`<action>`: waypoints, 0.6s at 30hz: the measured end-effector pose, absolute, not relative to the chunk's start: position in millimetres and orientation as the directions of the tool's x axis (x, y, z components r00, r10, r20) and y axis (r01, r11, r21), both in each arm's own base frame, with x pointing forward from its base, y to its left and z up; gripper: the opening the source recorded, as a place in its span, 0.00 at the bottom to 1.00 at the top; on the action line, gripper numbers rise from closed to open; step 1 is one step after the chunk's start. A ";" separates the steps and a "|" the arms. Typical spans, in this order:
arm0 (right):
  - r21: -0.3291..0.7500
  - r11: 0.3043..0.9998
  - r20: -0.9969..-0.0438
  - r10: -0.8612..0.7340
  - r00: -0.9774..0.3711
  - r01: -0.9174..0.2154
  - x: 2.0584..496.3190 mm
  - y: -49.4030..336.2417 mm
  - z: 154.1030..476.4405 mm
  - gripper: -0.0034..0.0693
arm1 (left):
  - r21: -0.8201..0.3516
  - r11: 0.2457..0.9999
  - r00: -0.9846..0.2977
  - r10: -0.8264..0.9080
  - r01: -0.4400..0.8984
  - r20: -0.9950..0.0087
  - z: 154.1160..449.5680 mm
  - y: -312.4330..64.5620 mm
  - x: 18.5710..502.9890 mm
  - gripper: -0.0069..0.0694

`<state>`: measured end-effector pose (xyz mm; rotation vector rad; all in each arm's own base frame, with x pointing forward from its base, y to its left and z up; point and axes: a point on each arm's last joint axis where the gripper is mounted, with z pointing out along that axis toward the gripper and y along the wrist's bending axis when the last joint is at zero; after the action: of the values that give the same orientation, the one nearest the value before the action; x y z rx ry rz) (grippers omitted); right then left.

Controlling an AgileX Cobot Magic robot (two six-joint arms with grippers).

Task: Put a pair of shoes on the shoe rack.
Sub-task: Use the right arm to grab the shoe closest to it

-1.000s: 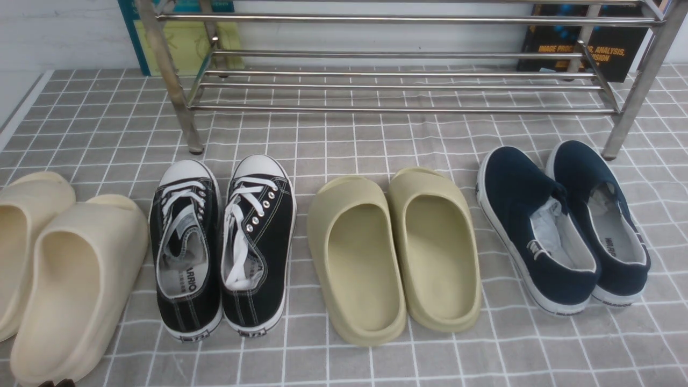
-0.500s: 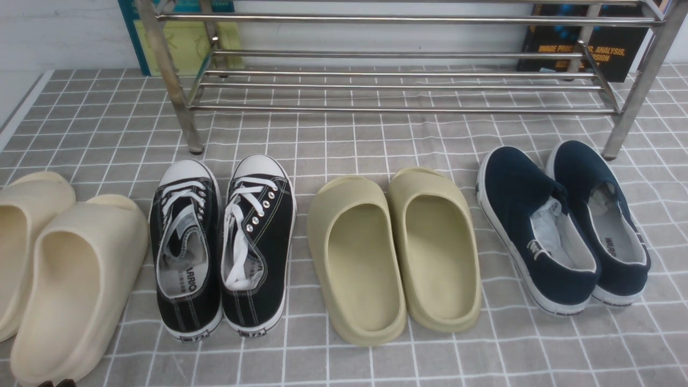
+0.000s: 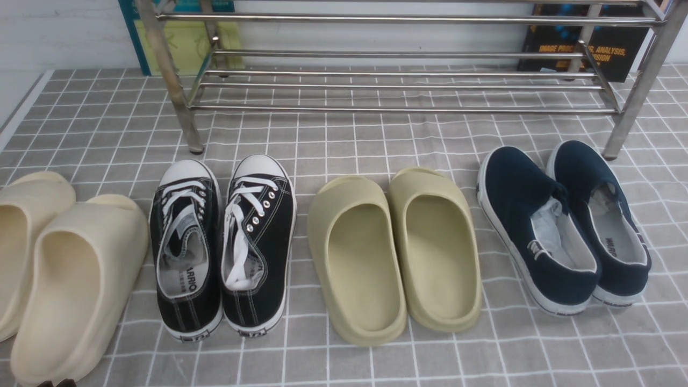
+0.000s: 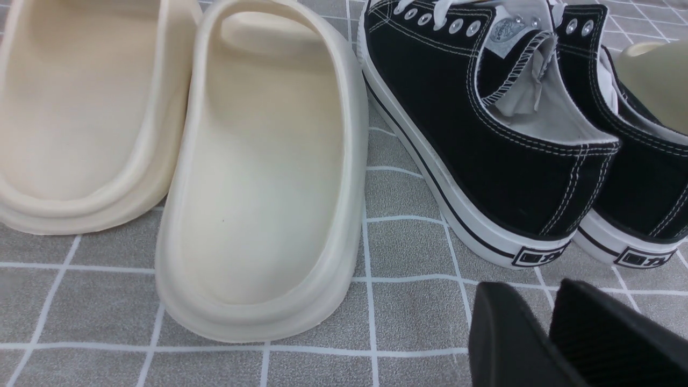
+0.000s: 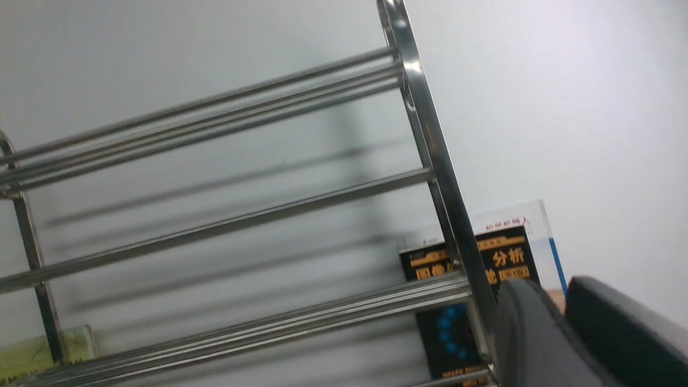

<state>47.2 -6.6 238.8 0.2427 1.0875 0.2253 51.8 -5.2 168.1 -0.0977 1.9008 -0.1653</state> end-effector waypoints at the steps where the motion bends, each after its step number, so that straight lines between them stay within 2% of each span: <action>1: 0.307 0.950 -0.848 0.301 0.437 -0.059 48.2 -6.7 238.4 0.24 | -0.163 0.987 -0.330 -0.149 0.014 -0.932 168.1 -5.2 51.8 0.29; 5: 0.290 0.956 -0.887 0.283 0.366 -0.037 54.9 -5.8 255.1 0.21 | -0.163 0.987 -0.330 -0.149 0.014 -0.932 168.1 -5.2 51.8 0.29; 10: 0.175 0.984 -0.964 0.169 0.204 0.013 79.7 -4.1 303.6 0.06 | -0.163 0.987 -0.330 -0.149 0.014 -0.932 168.1 -5.2 51.8 0.31; 13: 0.139 0.990 -0.988 0.137 0.063 0.024 108.4 -3.5 324.9 0.05 | -0.163 0.987 -0.330 -0.149 0.014 -0.932 168.1 -5.2 51.8 0.31; 14: 0.138 0.990 -0.988 0.136 0.066 0.023 108.1 -3.4 327.3 0.05 | -0.163 0.987 -0.330 -0.149 0.014 -0.932 168.1 -5.2 51.8 0.31; 15: 0.133 0.991 -0.990 0.134 -0.034 0.029 130.2 -3.3 332.0 0.05 | -0.163 0.987 -0.330 -0.149 0.014 -0.932 168.1 -5.2 51.8 0.31; 16: 0.132 0.991 -0.990 0.133 -0.045 0.029 132.8 -3.3 332.5 0.05 | -0.163 0.987 -0.330 -0.149 0.014 -0.932 168.1 -5.2 51.8 0.31; 18: 0.132 0.991 -0.969 0.134 -0.209 0.020 168.3 -0.5 336.0 0.05 | -0.163 0.987 -0.330 -0.149 0.014 -0.932 168.1 -5.2 51.8 0.32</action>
<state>168.3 -0.5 336.0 0.1136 1.7797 0.1035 51.8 -5.2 168.1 -0.0977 1.9008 -0.1653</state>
